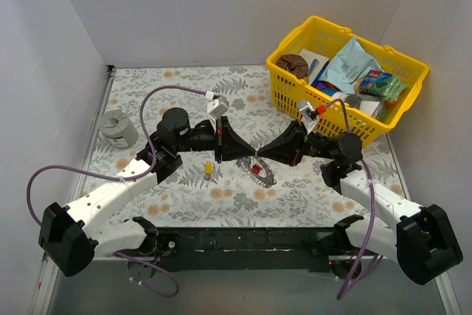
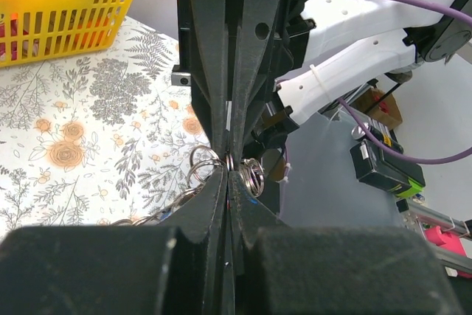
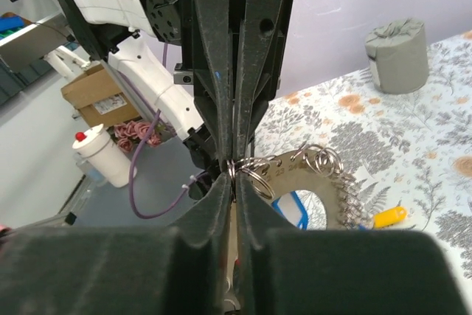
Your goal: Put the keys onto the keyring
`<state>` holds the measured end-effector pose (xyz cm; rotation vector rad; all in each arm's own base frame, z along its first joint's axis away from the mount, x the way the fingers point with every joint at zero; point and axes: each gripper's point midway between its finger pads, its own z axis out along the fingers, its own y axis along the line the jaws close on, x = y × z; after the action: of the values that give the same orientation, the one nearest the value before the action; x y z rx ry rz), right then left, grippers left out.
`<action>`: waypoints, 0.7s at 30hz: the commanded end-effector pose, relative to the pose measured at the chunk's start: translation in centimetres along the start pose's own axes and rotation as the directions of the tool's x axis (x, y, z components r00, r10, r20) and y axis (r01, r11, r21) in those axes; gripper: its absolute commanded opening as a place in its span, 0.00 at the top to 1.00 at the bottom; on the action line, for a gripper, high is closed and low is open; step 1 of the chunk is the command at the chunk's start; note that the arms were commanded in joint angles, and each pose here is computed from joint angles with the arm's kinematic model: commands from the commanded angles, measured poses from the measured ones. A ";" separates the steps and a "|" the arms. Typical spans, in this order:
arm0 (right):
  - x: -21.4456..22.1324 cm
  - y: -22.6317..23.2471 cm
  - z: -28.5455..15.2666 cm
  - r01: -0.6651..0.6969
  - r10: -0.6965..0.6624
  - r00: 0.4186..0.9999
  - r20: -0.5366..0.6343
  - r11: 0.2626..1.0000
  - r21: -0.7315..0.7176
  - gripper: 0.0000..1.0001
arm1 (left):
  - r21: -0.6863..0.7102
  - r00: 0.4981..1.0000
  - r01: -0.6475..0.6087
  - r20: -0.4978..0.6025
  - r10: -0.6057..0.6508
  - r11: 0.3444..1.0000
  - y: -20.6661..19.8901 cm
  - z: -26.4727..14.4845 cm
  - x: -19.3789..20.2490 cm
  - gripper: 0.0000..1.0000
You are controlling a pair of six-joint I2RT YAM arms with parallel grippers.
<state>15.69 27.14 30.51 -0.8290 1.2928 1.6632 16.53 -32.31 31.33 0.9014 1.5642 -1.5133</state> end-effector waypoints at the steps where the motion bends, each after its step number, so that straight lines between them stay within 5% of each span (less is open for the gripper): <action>1: -0.8 0.8 0.4 0.048 -0.048 0.999 0.014 0.998 -0.043 0.99 | 0.029 1.000 -0.029 0.012 0.029 0.999 -0.6 0.2 -0.6 1.00; 2: -0.5 0.7 0.5 0.040 -0.040 0.999 0.003 0.998 -0.046 0.99 | 0.024 1.000 -0.025 0.009 0.025 0.999 -0.4 0.2 -0.4 0.99; 3: -0.2 0.5 0.4 0.029 -0.029 1.000 -0.006 0.999 -0.042 0.99 | 0.013 1.000 -0.025 0.010 0.025 1.000 -0.2 0.2 -0.3 0.88; 5: 0.6 -0.4 0.3 0.022 -0.023 0.999 -0.029 1.000 -0.022 0.99 | -0.062 0.999 -0.018 0.036 0.020 0.998 0.7 -0.1 -0.7 0.52; 6: 1.6 -1.4 0.2 -0.040 0.042 0.997 -0.066 0.999 0.022 0.99 | -0.111 0.998 -0.016 0.055 0.022 0.994 1.3 -0.3 -1.0 0.22; 9: 4.5 -4.1 -0.5 -0.092 0.111 0.981 -0.156 0.988 0.127 0.99 | -0.317 0.989 0.011 0.144 0.037 0.948 3.8 -2.1 -2.5 0.06; 15: 9.5 -8.9 -1.8 -0.177 0.256 0.930 -0.263 0.941 0.289 0.99 | -0.440 0.978 0.034 0.202 0.062 0.897 5.3 -3.9 -2.8 0.02; 21: 12.6 -12.5 -1.8 -0.288 0.385 0.892 -0.236 0.888 0.357 0.99 | -0.433 0.984 0.043 0.174 0.037 0.901 5.9 -3.4 -1.8 0.02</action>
<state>20.61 28.93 15.35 -0.7413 1.9272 1.5760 21.70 -28.91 31.58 0.5161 1.6355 -1.1838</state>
